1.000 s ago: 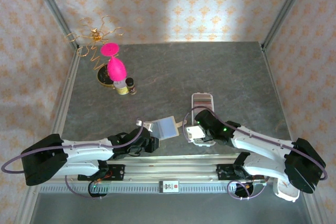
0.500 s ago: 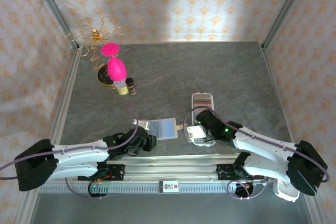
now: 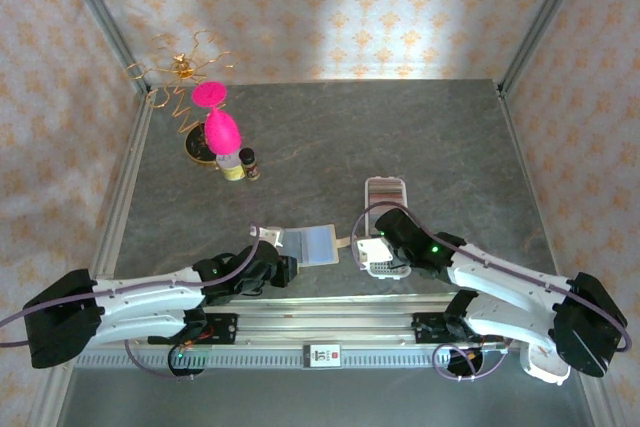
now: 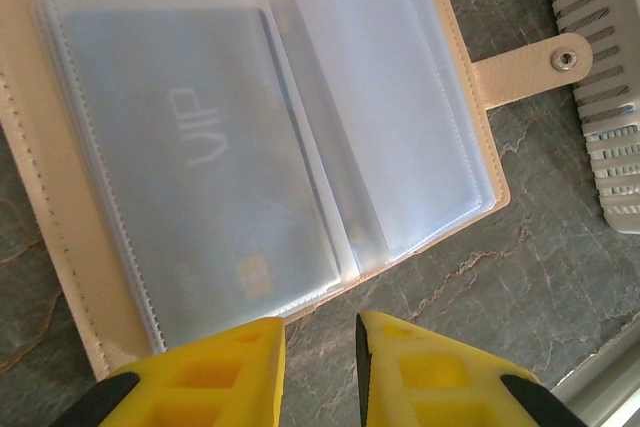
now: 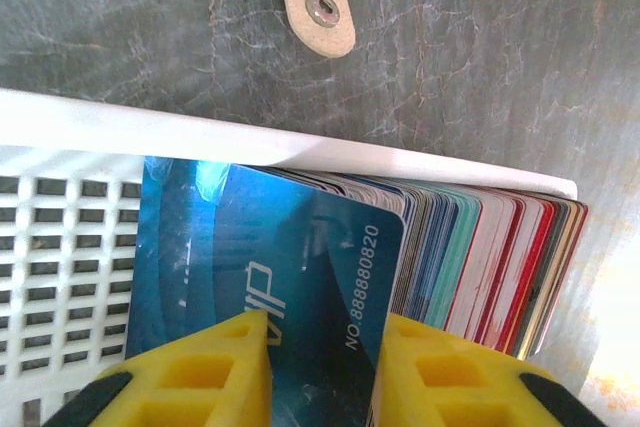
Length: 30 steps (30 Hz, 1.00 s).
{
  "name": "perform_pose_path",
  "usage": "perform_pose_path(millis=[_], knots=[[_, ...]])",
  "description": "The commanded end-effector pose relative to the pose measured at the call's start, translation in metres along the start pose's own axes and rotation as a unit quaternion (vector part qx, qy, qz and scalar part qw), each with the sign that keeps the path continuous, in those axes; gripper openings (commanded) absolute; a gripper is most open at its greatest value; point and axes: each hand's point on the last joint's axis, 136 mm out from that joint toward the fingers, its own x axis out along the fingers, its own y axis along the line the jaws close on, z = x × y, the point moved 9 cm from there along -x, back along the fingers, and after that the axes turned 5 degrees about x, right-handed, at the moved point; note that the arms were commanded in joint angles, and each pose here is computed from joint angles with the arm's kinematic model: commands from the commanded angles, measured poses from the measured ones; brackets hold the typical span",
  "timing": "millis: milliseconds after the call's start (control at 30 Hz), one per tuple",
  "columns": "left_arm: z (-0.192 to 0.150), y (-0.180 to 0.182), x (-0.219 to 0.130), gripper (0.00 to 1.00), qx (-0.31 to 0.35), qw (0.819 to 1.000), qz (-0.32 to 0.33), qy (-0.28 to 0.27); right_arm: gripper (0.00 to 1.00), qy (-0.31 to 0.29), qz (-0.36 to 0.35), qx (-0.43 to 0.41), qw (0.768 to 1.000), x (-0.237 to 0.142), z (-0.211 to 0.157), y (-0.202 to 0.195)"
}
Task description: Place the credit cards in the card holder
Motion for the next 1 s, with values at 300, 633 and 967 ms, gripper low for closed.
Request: perform_pose_path(millis=[300,633,967], knots=[[0.018,-0.002,-0.015,0.27,-0.015,0.998,0.031,-0.052,0.15,0.022,-0.005,0.023,0.999,-0.009,-0.005,-0.004],[0.028,0.001,-0.028,0.36,-0.019,0.994,0.057,-0.095,0.0,0.008,0.031,0.053,0.998,-0.027,-0.003,-0.003],[0.034,0.003,-0.03,0.49,-0.024,0.99,0.077,-0.113,0.0,-0.107,0.114,0.176,0.972,-0.089,0.02,-0.023]])
